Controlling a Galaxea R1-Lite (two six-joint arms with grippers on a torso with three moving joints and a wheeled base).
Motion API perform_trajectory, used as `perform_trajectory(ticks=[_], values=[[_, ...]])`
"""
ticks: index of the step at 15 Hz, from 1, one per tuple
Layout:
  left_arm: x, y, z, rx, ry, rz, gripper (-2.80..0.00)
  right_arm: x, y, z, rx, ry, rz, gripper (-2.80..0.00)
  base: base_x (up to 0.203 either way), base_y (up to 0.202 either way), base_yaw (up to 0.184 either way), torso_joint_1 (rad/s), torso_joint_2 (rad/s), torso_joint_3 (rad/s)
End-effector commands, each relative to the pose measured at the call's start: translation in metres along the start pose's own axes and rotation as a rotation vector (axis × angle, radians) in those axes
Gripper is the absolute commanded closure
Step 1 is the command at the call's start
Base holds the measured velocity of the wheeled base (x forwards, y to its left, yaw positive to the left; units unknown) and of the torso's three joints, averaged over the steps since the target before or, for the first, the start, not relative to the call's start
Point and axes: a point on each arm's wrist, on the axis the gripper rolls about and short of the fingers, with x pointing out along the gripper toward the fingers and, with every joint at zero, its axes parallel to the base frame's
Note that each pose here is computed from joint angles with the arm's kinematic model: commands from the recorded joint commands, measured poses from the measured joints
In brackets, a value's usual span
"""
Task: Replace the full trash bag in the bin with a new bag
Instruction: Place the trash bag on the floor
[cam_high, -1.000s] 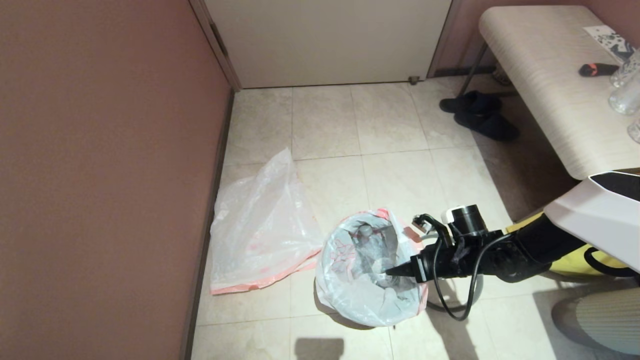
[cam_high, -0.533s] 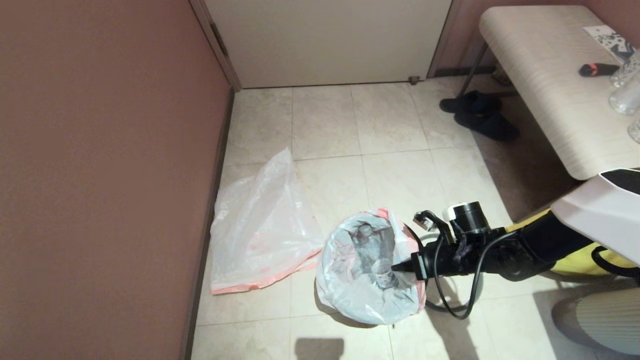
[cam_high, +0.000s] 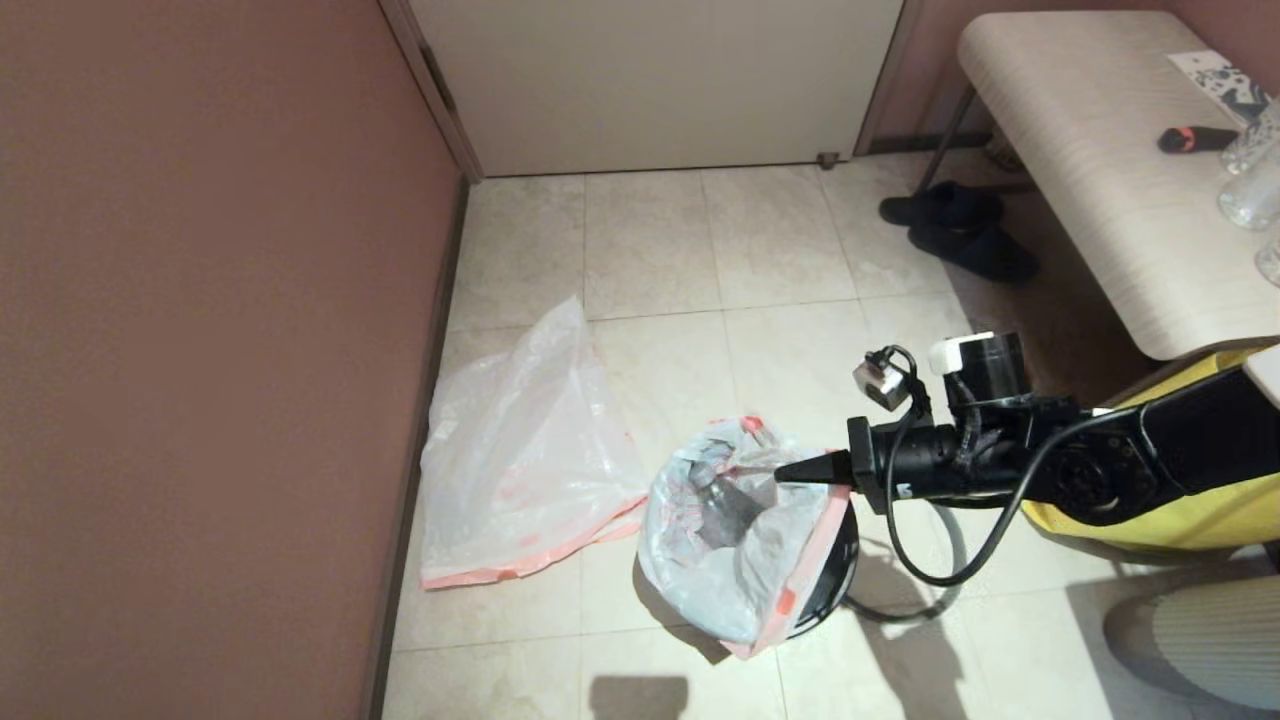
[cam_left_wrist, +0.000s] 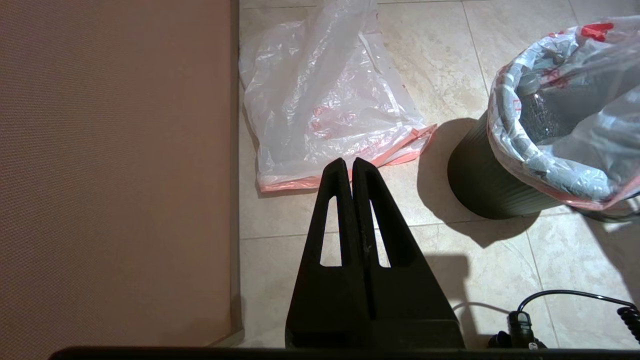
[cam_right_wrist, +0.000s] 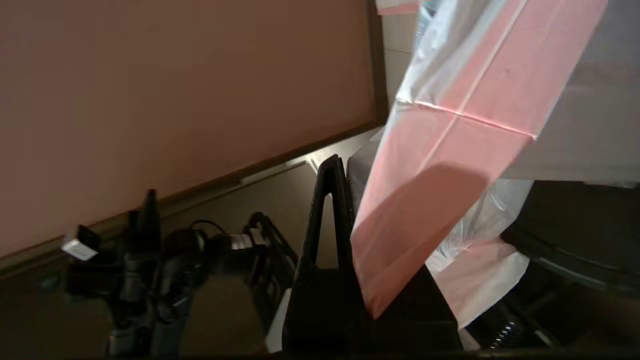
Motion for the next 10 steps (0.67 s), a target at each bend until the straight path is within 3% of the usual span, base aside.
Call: perform_trajectory(ticks=[1,10], values=[[0.000,0.000,0.000,-0.001,0.000,0.000,0.00,-0.016,0.036,0.004,-0.046,-0.035,0.053,0.00,0.000,0.000,0.000,0.000,0.00,0.000],[0.000,0.000,0.000,-0.001,0.000,0.000,0.00,-0.042,0.117,-0.010,-0.213,-0.071,0.177,0.00,0.000,0.000,0.000,0.000,0.00,0.000]])
